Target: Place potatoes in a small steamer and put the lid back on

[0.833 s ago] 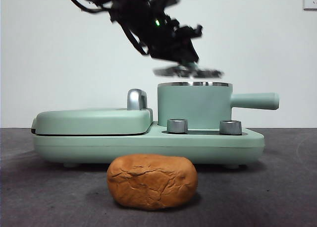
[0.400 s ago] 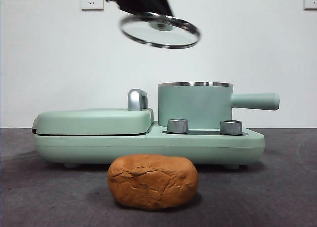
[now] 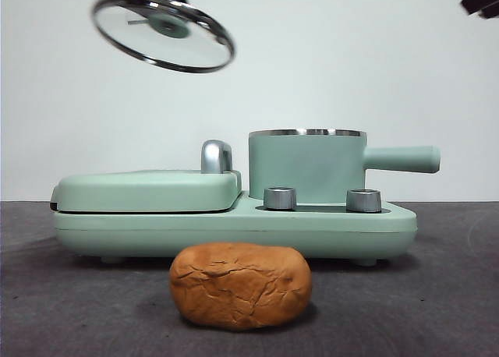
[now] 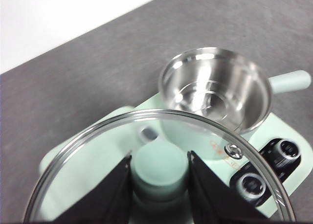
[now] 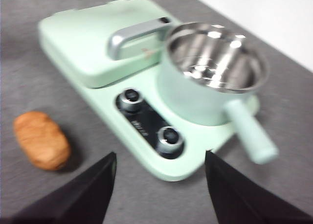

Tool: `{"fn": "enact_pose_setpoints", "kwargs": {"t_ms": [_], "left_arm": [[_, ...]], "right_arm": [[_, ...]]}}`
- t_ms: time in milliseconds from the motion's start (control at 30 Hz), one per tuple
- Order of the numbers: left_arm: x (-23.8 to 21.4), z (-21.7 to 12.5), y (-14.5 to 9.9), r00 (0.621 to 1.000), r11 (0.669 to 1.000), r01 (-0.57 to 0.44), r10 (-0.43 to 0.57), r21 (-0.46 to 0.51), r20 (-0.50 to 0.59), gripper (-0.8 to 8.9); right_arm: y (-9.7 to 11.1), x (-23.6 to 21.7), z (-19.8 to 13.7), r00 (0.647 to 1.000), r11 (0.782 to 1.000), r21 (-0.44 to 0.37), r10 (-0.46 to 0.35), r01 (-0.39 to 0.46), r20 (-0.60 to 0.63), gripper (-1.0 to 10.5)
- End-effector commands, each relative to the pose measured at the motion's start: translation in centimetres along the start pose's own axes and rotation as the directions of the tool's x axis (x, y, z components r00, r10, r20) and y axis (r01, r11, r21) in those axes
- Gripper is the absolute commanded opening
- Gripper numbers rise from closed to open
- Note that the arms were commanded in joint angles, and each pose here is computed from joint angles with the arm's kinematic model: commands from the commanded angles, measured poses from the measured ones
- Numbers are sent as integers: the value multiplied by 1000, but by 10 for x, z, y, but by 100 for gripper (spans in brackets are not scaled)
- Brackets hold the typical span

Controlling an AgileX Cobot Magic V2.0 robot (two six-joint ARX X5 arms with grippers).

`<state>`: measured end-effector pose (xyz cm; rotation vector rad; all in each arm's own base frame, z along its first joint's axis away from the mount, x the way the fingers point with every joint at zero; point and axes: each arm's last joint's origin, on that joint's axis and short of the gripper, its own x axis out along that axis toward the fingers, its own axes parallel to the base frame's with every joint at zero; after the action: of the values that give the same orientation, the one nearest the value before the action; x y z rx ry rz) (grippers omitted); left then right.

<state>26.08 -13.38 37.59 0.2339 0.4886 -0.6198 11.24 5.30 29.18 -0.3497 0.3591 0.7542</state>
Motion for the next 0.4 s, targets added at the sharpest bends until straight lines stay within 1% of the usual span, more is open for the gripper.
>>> {"fn": "enact_pose_setpoints", "kwargs": {"t_ms": [33, 133, 267, 400], "left_arm": [[-16, -6, 1, 998, 998, -46, 47, -32, 34, 12], [-32, -21, 1, 997, 996, -64, 66, -62, 35, 12], [-52, -37, -2, 993, 990, -112, 115, -83, 39, 12], [-70, -45, -3, 987, 983, -159, 161, -89, 17, 11]], "right_arm": [[2, 8, 6, 999, 998, -32, 51, -51, -7, 301], [6, 21, 7, 992, 991, -65, 114, -117, -46, 375], [14, 42, 8, 976, 976, -83, 195, -203, -92, 380], [23, 65, 10, 957, 955, -106, 265, -278, -117, 380]]}}
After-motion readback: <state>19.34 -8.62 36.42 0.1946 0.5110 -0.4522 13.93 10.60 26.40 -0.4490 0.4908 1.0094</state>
